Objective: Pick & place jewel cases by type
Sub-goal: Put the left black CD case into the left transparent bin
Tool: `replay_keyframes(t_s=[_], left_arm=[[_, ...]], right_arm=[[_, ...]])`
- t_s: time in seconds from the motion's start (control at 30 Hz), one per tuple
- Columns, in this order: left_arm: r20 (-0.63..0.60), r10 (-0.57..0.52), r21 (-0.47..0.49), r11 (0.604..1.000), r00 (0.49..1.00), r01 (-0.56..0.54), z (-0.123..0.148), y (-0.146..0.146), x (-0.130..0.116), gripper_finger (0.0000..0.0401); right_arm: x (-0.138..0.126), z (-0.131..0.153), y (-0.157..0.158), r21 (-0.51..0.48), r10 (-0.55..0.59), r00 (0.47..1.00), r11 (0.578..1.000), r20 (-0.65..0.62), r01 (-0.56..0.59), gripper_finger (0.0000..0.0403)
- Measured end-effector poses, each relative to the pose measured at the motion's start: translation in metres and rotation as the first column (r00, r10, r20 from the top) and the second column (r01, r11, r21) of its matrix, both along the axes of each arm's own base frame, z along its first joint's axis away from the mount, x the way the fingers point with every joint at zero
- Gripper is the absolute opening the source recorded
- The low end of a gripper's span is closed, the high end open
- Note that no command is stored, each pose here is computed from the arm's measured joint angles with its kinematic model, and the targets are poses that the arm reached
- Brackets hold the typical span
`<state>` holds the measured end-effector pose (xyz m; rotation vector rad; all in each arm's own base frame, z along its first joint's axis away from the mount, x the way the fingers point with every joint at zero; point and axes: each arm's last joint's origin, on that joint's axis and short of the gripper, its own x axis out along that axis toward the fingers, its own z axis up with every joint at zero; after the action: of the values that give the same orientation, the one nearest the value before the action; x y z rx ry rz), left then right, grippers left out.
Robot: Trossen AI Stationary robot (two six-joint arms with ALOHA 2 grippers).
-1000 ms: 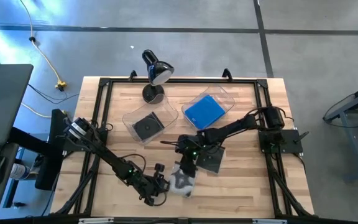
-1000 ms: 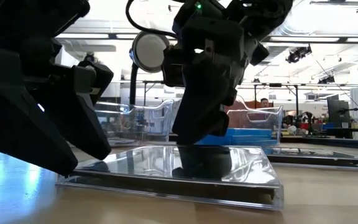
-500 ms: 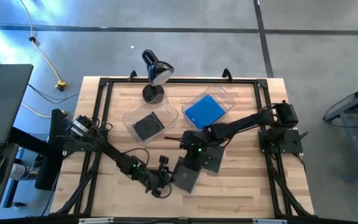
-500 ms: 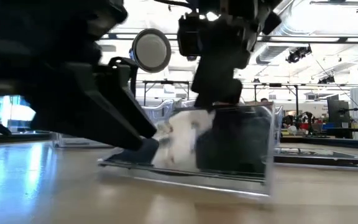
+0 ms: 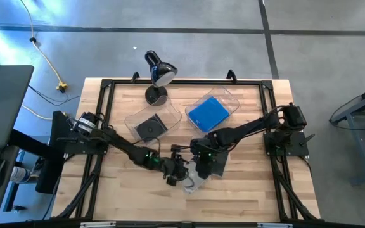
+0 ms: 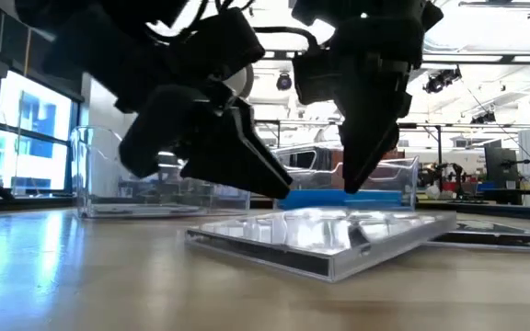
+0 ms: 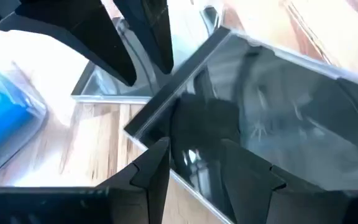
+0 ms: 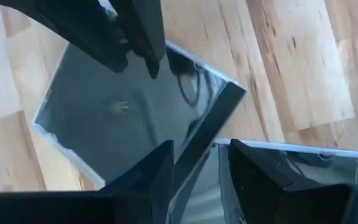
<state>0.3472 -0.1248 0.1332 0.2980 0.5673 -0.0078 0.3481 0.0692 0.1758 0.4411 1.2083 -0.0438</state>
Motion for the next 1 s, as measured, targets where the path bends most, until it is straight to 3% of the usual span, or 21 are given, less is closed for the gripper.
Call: replay_keyframes(t_s=[0.17,0.37,0.5,0.67,0.8,1.0], left_arm=[[-0.056,-0.001,0.0,1.0,0.998,0.001,0.0,0.009,0.004,0.0137],[-0.007,0.008,-0.012,1.0,1.0,-0.008,0.023,0.008,0.008,0.0116],[-0.055,0.01,-0.023,1.0,0.998,-0.012,0.043,0.009,0.003,0.0101],[-0.221,0.039,-0.027,0.999,0.975,-0.046,0.07,0.013,-0.009,0.0095],[-0.371,0.103,-0.01,0.993,0.923,-0.115,0.088,0.017,-0.02,0.0095],[-0.543,0.236,0.011,0.962,0.806,-0.274,0.099,0.022,-0.036,0.0095]], right_arm=[[-0.006,-0.002,0.0,-0.015,-0.032,0.997,0.999,-0.069,0.031,0.014],[-0.018,0.008,0.005,-0.084,-0.082,0.993,0.994,-0.091,0.074,0.014],[-0.026,0.029,0.018,-0.116,-0.046,0.999,0.992,0.002,0.046,0.014],[-0.041,0.046,0.049,-0.239,0.147,0.985,0.963,0.086,-0.123,0.014],[-0.049,0.045,0.083,-0.332,0.325,0.935,0.906,0.143,-0.265,0.014],[-0.048,0.024,0.138,-0.58,0.563,0.796,0.732,0.221,-0.357,0.014]])
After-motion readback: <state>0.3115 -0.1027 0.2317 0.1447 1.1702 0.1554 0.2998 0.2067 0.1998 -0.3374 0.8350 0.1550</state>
